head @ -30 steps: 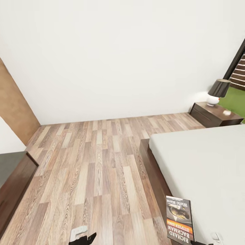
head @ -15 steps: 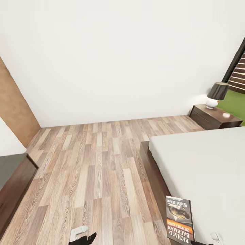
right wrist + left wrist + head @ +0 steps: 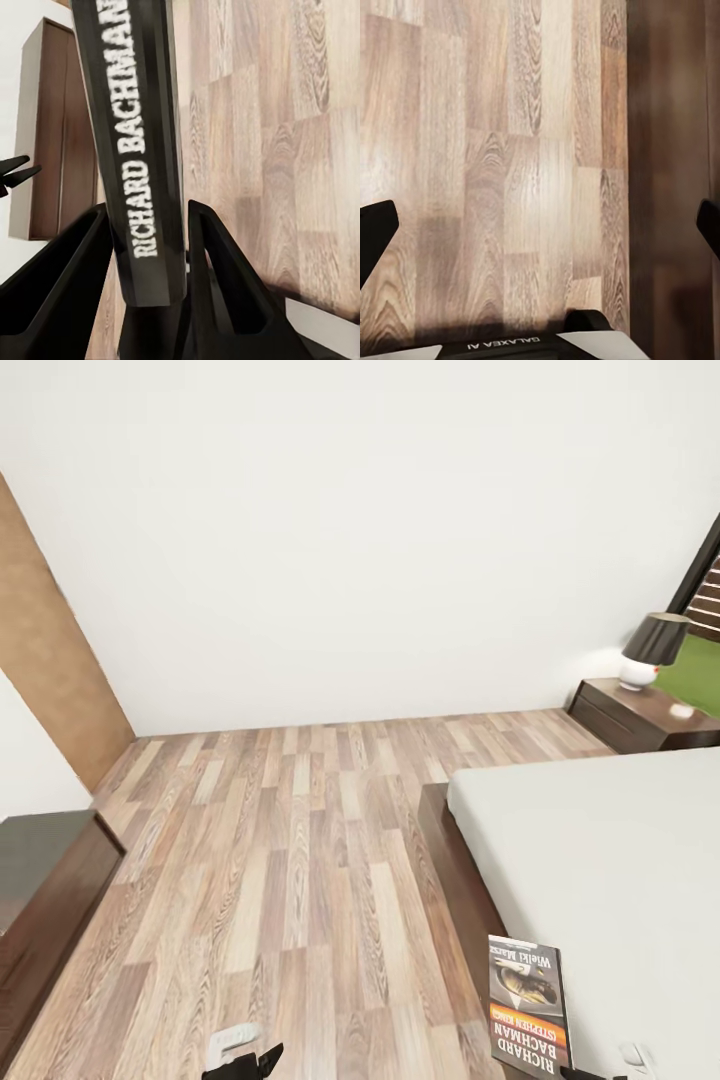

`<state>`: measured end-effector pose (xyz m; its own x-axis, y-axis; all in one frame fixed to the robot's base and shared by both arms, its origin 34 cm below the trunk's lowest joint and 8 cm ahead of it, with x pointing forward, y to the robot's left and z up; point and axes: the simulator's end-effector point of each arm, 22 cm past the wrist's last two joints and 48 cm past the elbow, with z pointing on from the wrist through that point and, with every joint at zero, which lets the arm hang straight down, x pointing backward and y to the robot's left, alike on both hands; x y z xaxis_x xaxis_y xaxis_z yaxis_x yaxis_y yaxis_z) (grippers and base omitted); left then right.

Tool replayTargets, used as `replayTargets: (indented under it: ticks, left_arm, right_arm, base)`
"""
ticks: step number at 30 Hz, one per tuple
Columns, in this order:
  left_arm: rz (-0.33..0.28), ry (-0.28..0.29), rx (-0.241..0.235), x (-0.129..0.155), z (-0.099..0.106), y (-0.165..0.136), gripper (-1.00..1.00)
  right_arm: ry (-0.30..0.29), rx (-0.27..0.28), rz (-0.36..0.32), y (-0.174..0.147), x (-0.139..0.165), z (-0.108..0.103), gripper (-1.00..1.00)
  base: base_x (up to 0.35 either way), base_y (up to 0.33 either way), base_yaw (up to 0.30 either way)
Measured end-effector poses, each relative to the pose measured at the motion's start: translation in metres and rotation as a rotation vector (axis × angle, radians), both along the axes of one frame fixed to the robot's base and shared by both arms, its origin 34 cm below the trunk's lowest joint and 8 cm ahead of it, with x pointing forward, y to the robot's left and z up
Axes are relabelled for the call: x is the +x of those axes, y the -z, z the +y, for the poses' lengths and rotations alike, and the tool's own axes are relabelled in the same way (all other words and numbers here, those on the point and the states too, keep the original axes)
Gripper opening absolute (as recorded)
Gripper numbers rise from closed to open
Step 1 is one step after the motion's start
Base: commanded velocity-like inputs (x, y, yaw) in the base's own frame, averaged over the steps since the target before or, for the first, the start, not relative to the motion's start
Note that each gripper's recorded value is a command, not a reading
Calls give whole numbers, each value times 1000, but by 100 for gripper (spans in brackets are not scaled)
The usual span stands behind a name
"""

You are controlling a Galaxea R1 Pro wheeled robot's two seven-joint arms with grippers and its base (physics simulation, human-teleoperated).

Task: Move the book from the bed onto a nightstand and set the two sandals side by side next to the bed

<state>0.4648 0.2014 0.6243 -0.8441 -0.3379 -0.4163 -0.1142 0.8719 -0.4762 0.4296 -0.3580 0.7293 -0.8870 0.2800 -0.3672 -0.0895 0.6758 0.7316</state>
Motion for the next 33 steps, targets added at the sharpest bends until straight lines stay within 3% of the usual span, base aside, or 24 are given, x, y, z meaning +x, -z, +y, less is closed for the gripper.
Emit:
replayTargets:
  ticks: [12,24,33]
  left_arm:
    - [-12,0,0,4,0,-4,100]
    - [-29,0,0,10,0,-10,100]
    - [-42,0,0,14,0,-14,100]
  right_arm:
    - [1,0,-12,-4,3,0,-100]
    - [1,0,-31,-9,7,0,-100]
    - [1,-1,-42,-13,10,0,-100]
  base:
    - [0,0,231]
    - [0,0,42]
    - [0,0,196]
